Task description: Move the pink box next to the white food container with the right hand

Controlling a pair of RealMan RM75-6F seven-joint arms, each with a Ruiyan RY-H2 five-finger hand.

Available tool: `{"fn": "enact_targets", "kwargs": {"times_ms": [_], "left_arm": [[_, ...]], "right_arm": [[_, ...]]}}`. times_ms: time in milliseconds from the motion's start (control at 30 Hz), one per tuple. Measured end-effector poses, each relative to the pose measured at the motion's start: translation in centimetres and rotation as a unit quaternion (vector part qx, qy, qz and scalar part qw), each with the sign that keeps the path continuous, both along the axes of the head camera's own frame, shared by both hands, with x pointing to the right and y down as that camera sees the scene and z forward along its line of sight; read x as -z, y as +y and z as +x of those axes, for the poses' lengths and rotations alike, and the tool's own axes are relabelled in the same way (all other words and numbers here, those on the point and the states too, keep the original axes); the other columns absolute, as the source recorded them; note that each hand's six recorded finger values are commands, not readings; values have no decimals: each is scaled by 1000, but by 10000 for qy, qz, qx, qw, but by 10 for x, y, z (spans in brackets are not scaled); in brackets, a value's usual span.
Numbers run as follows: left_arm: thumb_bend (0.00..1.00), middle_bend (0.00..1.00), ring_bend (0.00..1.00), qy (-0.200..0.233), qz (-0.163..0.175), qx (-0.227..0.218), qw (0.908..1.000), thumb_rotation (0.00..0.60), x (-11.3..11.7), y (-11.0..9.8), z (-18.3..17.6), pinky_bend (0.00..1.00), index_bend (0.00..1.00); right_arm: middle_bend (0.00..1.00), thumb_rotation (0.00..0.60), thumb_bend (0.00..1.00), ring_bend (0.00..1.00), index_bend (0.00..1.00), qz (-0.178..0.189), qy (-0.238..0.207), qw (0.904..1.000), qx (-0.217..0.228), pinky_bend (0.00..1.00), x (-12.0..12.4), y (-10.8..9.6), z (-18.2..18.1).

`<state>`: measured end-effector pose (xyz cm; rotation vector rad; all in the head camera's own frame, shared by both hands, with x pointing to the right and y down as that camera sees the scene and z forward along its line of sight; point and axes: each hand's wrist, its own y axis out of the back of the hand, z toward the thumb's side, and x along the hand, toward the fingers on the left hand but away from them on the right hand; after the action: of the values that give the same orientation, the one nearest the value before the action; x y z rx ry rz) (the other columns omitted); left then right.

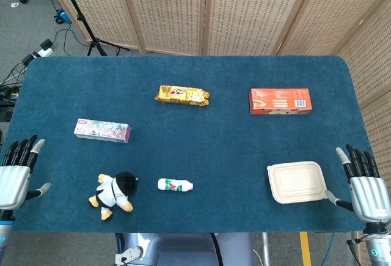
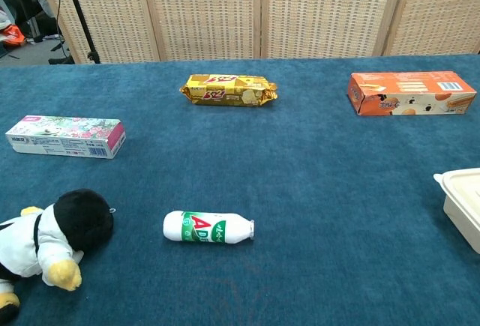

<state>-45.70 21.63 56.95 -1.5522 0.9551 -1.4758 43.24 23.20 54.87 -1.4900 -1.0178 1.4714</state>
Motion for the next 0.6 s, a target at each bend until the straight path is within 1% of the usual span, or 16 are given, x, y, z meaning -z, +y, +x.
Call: {"fn": "enact_targets", "kwargs": {"times_ms": [600], "left_arm": [[0, 0, 0, 35, 17, 64, 10000, 600, -1, 0, 0, 0, 0]], "right_arm": [[0, 600, 208, 0, 20, -25, -9, 10000, 13, 0, -2, 0, -1]]}}
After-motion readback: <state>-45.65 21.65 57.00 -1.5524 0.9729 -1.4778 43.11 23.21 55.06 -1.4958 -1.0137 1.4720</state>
